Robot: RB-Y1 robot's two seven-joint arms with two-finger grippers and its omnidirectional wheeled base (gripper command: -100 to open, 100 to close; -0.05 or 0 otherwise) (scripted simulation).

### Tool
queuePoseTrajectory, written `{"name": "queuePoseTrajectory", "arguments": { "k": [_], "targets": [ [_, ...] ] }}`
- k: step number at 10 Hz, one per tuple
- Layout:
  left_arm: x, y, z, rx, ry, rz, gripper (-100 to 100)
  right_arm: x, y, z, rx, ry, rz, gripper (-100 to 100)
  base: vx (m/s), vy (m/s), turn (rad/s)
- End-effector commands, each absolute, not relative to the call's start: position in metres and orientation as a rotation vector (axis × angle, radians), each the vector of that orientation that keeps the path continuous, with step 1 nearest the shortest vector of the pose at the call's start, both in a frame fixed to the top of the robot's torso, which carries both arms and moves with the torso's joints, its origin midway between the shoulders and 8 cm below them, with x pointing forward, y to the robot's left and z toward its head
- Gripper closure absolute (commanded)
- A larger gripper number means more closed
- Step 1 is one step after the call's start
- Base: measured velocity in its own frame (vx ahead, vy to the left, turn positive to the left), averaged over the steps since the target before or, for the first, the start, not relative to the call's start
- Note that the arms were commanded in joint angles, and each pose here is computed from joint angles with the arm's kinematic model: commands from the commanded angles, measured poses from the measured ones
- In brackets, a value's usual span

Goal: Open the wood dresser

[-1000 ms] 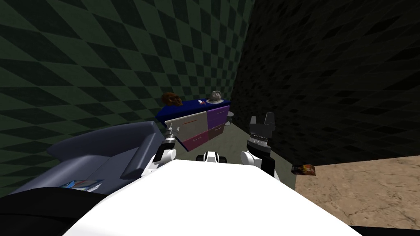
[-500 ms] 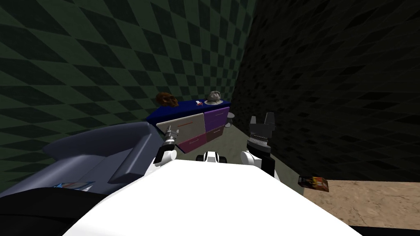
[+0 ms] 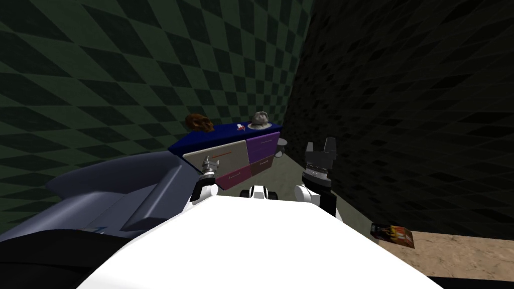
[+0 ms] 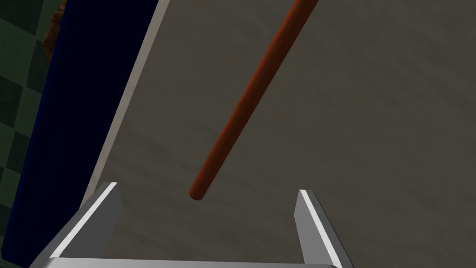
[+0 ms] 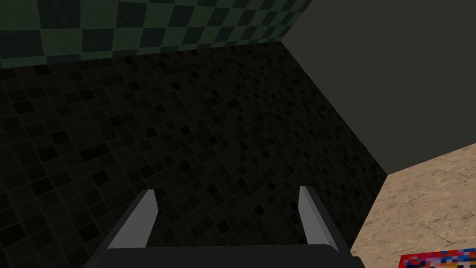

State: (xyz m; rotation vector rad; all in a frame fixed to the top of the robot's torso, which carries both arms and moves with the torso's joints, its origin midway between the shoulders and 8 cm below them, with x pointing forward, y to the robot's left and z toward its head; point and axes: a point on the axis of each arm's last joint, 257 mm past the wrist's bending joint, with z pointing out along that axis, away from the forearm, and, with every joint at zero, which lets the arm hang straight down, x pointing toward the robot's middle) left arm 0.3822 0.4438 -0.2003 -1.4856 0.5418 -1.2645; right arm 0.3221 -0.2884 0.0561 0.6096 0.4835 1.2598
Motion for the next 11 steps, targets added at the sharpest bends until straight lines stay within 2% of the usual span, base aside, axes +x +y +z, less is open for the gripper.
{"name": "queuePoseTrajectory", "arguments": {
  "k": [1,7,8,11],
  "targets": [
    [0.382,0.444,-0.200,-1.487,0.542,-1.264,100,0.322,-0.288,0.056,0.610,0.483,1.260,0,0.006,0.002,0.001],
    [0.375,0.442,-0.194,-1.483,0.546,-1.267,100,0.322,-0.288,0.056,0.610,0.483,1.260,0,-0.125,-0.078,0.008],
    [0.377,0.446,-0.187,-1.453,0.587,-1.259,-100,0.322,-0.288,0.056,0.610,0.483,1.260,0,-0.010,-0.011,0.000],
    [0.380,0.452,-0.178,-1.416,0.638,-1.248,-100,0.322,-0.288,0.056,0.609,0.484,1.260,0,0.028,0.011,0.001]
  ]
}}
